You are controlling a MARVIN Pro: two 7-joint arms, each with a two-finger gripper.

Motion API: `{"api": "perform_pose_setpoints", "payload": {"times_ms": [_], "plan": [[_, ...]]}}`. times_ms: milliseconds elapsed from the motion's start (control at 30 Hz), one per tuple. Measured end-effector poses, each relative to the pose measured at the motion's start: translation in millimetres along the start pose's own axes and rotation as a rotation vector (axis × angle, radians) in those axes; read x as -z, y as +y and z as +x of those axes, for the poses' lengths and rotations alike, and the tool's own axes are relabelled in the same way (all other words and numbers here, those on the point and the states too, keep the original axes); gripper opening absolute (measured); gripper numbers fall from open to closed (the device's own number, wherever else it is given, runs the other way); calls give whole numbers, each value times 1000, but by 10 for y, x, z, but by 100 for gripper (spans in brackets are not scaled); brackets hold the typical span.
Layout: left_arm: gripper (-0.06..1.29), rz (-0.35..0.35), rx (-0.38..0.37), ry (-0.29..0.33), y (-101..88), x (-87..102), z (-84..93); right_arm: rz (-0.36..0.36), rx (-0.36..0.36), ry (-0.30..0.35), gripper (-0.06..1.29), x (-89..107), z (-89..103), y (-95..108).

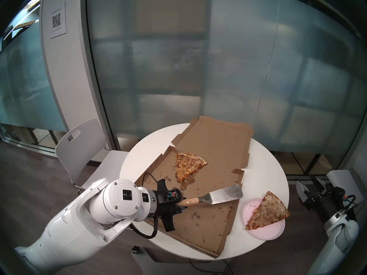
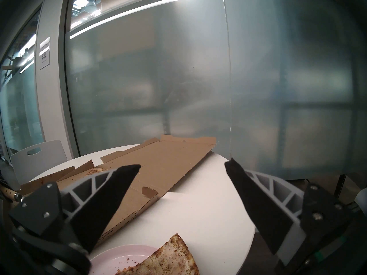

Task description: Put pizza slice onto the plate

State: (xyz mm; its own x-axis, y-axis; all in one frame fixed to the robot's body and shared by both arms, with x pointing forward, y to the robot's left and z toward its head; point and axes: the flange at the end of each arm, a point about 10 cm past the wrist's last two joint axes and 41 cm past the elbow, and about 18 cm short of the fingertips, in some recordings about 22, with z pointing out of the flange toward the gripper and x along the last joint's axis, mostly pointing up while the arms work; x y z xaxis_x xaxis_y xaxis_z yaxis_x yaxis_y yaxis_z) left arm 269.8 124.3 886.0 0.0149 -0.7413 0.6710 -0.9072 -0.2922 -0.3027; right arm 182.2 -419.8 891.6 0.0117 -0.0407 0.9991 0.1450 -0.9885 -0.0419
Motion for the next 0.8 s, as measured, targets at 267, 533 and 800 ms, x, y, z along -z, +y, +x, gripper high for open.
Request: {"api": "perform_pose_setpoints", "payload": {"times_ms": [267,533,800], "plan": [[25,25,42,11,-7,47,-122,9,3,-1,124,-8,10,-14],[25,38,90,9,-3,-24,-303,17,10,-1,124,-16,32,-26],[25,45,136,-3,-61,-150,-490,18,15,-2,124,-20,54,-28]]}}
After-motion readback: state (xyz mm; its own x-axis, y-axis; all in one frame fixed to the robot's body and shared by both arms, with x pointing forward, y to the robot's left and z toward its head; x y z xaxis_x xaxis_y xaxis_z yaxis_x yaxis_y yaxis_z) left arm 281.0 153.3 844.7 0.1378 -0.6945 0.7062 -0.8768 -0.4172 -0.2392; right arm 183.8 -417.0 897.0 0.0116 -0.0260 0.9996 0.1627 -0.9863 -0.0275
